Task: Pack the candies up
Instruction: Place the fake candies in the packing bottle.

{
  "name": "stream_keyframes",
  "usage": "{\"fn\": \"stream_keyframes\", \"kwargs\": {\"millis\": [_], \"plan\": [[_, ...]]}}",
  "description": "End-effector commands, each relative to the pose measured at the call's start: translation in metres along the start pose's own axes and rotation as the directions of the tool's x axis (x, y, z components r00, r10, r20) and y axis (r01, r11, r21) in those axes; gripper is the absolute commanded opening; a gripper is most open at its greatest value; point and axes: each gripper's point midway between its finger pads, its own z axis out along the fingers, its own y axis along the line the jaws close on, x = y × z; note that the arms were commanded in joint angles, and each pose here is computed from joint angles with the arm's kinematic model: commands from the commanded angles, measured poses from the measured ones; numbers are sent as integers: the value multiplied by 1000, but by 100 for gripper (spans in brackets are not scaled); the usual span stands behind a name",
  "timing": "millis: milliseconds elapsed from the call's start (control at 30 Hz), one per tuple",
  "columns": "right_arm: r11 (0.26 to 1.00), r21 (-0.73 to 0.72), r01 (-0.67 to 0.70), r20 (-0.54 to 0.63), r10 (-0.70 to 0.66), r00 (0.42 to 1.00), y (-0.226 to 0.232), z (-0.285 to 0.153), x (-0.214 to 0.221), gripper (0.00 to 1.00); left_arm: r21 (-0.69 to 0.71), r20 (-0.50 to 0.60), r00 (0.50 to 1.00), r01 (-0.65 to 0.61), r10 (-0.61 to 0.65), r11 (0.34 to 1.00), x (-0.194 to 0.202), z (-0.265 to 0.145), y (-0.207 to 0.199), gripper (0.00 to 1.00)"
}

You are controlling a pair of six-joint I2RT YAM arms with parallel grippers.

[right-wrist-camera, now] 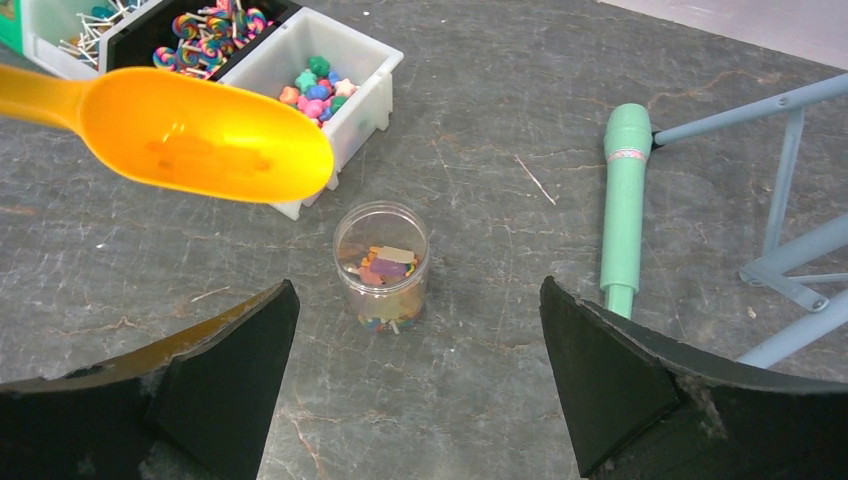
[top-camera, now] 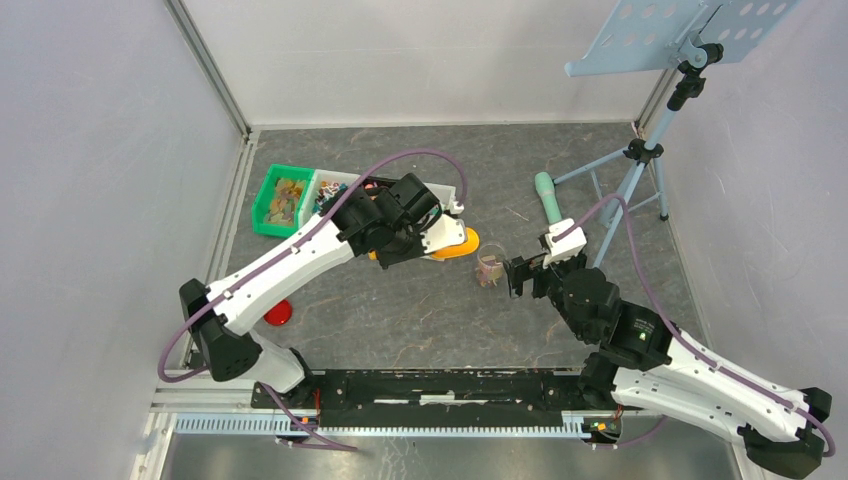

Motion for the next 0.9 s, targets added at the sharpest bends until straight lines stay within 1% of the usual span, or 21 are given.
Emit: {"fn": "stream_keyframes", "kwargs": {"millis": [0,200,433,567,667,733,800,867], "plan": [[999,47,-8,32,7,999,-8,4,-7,98,7,-5,1000,11,-11,1000,-10,-9,-1,2],[1000,23,-9,2,9,1000,-5,18,-2,97,21,-66,998,-14,16,1000,-18,-3,1,2],[999,22,-33,-21,33,999,-13,32,9,96,21,-97,995,-27,29,999,-23,-1,5,2],[998,-7,-56,-44,55,998,-10,43,18,91,24,-95,995,-30,33,999,-30,-1,5,2],[996,-35,-80,-38,79,996,-6,52,15,83,29,-98,994,-37,39,999,-36,0,6,2],[994,-56,-97,-35,95,995,-5,58,11,75,34,-101,994,-40,43,999,-40,1,5,2],[990,-80,-112,-19,111,994,-2,64,6,63,37,-102,994,-46,50,998,-43,1,4,2],[987,-102,-126,-11,126,992,-1,71,3,44,36,-100,994,-46,50,998,-45,3,5,2]]}}
